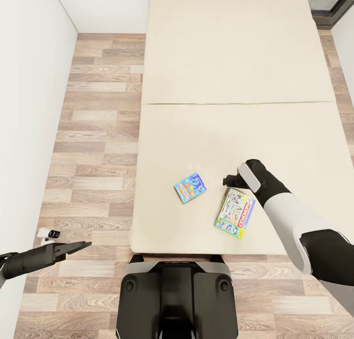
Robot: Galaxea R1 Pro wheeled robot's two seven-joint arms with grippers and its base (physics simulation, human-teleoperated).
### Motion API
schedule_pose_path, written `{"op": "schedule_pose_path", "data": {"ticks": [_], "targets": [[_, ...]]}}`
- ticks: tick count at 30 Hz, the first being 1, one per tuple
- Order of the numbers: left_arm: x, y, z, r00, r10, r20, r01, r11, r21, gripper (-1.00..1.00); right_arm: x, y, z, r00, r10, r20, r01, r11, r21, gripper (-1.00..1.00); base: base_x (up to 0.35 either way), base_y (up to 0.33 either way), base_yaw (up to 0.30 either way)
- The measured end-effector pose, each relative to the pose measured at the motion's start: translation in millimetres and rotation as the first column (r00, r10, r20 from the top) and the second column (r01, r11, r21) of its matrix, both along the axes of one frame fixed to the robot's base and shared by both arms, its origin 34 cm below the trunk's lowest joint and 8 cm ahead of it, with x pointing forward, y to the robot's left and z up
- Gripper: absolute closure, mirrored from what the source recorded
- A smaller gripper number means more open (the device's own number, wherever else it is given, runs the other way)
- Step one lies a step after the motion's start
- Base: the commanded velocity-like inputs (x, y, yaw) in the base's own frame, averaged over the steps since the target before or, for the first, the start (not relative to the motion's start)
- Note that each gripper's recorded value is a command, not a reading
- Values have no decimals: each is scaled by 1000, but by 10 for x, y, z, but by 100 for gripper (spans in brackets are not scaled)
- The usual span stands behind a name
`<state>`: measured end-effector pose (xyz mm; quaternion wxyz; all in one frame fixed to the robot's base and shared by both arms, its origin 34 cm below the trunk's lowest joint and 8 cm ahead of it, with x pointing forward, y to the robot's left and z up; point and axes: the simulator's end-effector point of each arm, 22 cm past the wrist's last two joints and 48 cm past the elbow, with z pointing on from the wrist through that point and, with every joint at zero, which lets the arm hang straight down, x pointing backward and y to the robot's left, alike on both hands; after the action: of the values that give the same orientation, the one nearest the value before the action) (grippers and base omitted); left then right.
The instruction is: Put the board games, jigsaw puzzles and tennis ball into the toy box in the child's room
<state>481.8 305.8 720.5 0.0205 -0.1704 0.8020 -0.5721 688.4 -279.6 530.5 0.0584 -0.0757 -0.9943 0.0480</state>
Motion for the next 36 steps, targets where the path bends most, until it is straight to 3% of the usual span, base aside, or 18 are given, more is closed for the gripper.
{"op": "schedule_pose_path", "data": {"ticks": [36], "targets": [[-60,-5,-73,1000,-2,-20,2,1000,0,-100,-85,-22,-107,1000,-2,-18,2,1000,-3,-100,0,0,0]]}}
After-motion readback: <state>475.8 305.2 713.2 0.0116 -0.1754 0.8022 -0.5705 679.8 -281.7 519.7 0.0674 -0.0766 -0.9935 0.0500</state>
